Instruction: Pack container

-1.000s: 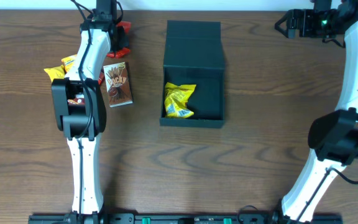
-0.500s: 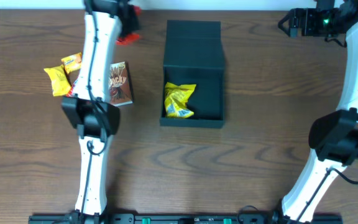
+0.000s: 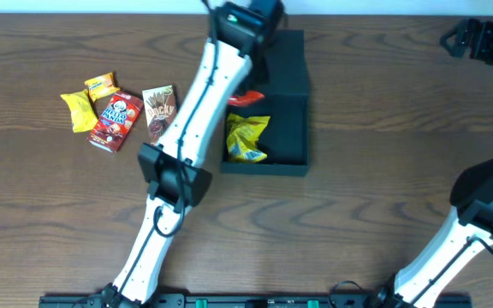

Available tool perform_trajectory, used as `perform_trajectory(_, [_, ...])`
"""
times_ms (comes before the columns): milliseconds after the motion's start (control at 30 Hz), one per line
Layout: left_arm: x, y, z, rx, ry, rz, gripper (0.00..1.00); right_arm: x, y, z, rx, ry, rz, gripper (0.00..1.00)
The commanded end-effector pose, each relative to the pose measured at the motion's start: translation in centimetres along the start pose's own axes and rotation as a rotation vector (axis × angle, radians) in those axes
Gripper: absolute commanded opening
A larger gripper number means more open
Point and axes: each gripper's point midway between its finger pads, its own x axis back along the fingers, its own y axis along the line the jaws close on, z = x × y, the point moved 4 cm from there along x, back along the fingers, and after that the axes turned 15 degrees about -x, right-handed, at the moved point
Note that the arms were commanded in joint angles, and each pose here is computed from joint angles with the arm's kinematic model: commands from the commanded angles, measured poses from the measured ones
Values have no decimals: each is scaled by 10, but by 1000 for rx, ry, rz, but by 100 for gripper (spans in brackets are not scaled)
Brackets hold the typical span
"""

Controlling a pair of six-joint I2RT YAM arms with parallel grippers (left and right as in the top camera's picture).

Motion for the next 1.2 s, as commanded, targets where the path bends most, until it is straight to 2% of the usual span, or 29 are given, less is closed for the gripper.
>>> perform_trajectory(0, [7,-15,24,-31,51,-41,6,2,1,0,-31,4,-60,99])
perform_trajectory(233, [-12,-25,42,-80,147,-61,6,10,-12,-2,-60,-10,-80,99])
perform_trajectory(533, [-9,-20,39,-116,135,-66,6,11,-14,-2,-65,-11,-77,99])
perform_trajectory(700, [20,32,10,-48,-22,-224,6,11,-14,0,-71,-1,-77,99])
perform_trajectory(767, [21,54,-3,3,-54,-243,6,11,-13,1,-71,3,-78,99])
perform_trajectory(933, [-10,94,-32,103,-37,-98,6,4,1,5,-52,25,-91,99])
perform_trajectory(1167, [-59,98,-33,51,43,-95,6,-8,28,11,-6,57,-116,99])
